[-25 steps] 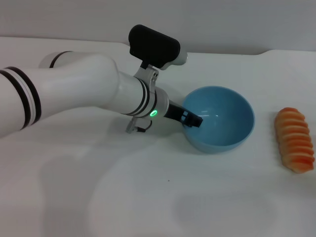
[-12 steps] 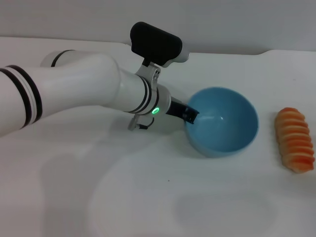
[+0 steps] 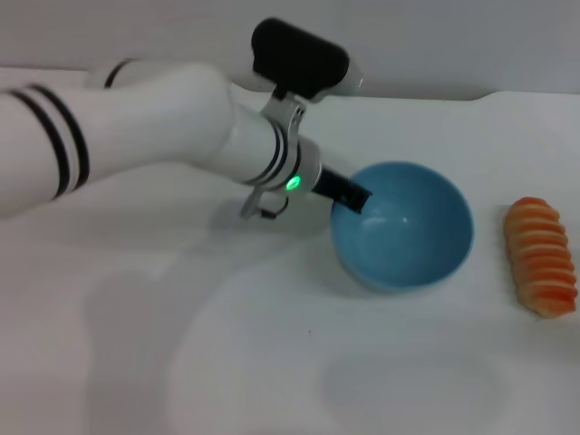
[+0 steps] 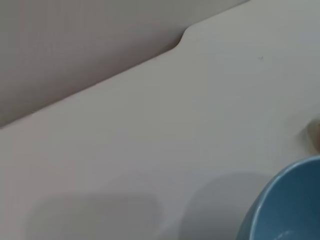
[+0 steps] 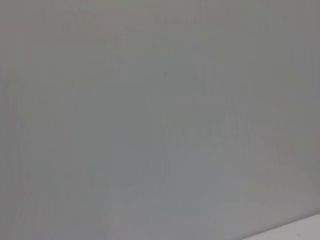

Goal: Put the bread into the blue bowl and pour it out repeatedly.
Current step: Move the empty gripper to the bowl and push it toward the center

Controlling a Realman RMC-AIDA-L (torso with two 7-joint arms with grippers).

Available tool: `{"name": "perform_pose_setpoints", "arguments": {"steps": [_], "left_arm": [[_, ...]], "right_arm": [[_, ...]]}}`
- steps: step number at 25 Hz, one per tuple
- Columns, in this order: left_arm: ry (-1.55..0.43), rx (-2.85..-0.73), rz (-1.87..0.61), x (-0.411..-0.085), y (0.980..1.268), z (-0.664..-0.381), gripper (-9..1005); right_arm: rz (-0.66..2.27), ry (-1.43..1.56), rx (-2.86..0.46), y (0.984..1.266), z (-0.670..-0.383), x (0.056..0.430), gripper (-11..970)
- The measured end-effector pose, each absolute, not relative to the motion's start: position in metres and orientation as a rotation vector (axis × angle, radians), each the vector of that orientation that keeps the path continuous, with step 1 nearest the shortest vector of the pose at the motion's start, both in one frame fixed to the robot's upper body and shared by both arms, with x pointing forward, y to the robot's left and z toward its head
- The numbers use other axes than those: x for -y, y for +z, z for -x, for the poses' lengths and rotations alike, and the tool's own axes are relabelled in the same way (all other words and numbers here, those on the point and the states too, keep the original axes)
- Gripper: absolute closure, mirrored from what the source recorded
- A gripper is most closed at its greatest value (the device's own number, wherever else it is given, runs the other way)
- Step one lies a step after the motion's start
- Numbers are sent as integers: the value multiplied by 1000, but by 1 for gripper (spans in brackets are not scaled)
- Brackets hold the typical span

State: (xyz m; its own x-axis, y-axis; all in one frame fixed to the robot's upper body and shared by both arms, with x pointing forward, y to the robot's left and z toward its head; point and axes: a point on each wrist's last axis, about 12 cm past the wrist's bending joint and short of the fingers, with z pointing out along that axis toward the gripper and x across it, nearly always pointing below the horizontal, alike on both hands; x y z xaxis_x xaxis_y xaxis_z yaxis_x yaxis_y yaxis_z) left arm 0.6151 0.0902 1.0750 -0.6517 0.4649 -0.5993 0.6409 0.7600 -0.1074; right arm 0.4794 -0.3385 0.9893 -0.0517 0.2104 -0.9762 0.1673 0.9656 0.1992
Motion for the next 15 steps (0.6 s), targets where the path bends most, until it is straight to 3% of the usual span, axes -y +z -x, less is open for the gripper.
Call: {"name": "perform_pose_setpoints", "arguments": {"steps": [9,15], "left_arm": [[-250,-2398,-931,-82,1109,-641,997],[-234,-2408,-892,-84,1118,-650,997]], "right_arm": [[-313,185,-1699,986,-486,337,219],[-214,444,-1826,1005,-521,354,218]]}}
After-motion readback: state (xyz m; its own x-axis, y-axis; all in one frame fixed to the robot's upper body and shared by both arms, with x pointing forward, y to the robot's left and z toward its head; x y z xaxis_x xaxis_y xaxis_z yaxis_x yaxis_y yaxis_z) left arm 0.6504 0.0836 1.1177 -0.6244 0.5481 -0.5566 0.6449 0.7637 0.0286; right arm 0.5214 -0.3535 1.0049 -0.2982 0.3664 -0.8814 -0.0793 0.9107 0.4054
